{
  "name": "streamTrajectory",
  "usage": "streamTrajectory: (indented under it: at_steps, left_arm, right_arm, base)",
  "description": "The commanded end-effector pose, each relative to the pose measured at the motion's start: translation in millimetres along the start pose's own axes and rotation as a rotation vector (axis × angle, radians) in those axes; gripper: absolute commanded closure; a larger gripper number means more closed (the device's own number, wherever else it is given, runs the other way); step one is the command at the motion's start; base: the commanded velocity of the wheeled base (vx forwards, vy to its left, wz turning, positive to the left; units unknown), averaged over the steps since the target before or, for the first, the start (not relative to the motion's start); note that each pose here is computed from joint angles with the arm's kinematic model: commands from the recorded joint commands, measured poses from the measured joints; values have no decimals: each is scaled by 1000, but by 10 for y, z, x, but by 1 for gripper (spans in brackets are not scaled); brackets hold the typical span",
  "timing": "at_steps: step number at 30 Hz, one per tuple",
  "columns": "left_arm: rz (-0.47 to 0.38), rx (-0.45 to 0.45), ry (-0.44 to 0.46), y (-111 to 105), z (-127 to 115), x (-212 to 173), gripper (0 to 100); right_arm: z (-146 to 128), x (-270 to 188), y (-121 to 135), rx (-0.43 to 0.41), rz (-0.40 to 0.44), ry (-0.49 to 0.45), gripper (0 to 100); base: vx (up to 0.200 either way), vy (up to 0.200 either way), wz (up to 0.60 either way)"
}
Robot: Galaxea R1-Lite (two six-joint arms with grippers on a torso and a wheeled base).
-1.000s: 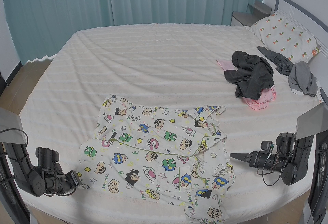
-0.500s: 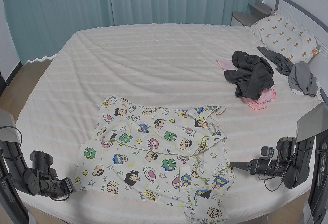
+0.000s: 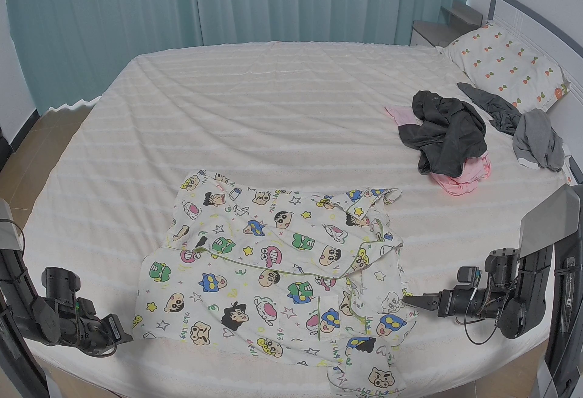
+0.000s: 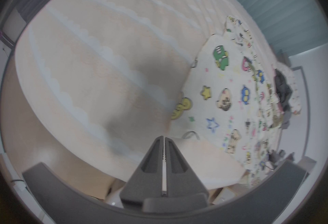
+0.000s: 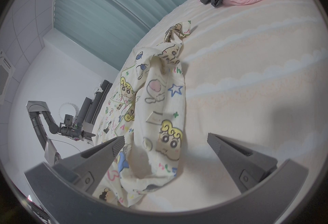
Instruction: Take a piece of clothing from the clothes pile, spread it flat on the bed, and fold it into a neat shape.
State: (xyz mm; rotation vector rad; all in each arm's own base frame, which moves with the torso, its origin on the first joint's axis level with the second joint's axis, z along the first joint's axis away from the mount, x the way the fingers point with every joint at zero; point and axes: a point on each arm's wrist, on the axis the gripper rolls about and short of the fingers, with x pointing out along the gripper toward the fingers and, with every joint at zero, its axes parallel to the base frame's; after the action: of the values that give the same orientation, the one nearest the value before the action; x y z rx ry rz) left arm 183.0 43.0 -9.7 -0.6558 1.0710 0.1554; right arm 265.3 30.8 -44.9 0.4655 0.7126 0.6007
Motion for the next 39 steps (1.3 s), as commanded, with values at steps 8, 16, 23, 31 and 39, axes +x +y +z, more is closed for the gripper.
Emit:
streamTrajectory:
  at_steps: [8, 16, 23, 31, 39]
  left_arm:
    - [-360, -188, -21, -49, 159, -251, 100]
    - [-365, -232, -35, -15, 177, -281, 100]
    - [-349, -251, -22, 29, 173, -240, 100]
    - [-345, -250, -19, 34, 167, -232, 100]
    - [-337, -251, -20, 38, 156, -233, 100]
  right_arm:
    - [265, 263, -103, 123, 29, -105, 0]
    - [255, 245, -28, 264, 55, -89, 0]
    - [346, 140, 95, 339, 77, -114, 0]
    - [280, 126, 183, 339, 84, -81, 0]
    - [485, -46, -170, 358, -4, -224, 100]
  base:
    - [0, 0, 0]
    - [0, 0, 0]
    - [0, 0, 0]
    - [0, 0, 0]
    - [0, 0, 0]
